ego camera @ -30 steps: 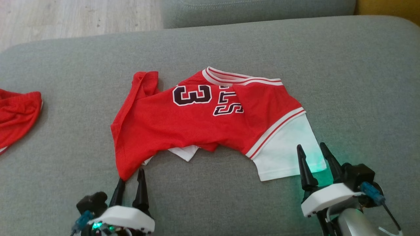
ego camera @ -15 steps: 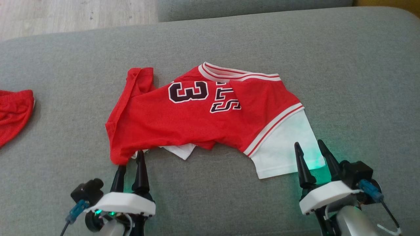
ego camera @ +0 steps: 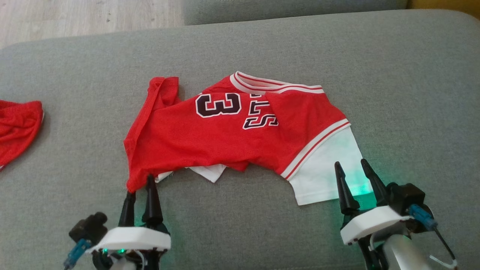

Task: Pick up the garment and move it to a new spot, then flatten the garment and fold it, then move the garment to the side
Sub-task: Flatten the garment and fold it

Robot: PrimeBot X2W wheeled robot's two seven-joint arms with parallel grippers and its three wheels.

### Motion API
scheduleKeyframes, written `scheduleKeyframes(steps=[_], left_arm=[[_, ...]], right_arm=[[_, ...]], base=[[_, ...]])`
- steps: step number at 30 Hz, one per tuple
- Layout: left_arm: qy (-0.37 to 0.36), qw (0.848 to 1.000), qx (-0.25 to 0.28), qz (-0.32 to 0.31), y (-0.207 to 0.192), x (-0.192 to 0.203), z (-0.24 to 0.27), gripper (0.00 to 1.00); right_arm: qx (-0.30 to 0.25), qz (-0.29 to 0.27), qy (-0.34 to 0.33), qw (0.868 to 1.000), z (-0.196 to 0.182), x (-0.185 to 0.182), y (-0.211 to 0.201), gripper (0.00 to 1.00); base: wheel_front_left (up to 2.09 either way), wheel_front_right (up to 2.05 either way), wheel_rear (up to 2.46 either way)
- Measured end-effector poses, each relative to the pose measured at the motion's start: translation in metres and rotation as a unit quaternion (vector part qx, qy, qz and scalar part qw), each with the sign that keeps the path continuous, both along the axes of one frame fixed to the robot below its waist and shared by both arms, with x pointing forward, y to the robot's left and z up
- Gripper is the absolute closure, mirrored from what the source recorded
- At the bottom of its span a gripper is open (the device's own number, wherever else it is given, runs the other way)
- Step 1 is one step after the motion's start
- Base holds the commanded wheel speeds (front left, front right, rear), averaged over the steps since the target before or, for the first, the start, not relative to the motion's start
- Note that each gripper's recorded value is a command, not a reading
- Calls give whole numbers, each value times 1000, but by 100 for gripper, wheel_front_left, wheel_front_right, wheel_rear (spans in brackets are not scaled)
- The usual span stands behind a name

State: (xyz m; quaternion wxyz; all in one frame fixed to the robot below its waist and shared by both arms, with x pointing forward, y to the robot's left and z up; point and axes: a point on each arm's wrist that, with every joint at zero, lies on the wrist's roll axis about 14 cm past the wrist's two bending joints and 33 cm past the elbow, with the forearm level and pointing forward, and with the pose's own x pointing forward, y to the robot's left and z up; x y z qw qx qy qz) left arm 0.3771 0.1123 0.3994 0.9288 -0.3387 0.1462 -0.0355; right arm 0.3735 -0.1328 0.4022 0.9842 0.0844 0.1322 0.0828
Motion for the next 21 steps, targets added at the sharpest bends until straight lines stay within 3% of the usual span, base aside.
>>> scheduleKeyframes(steps=[7, 21], left_arm=[[-15, 999, -29, 26, 7, 10, 12, 0], [23, 994, -97, 39, -4, 6, -2, 0]], right_arm=[[0, 4, 2, 1000, -1, -1, 2, 0], [-1, -4, 10, 1000, -5, -4, -4, 0]], base=[[0, 0, 0], [0, 0, 0]])
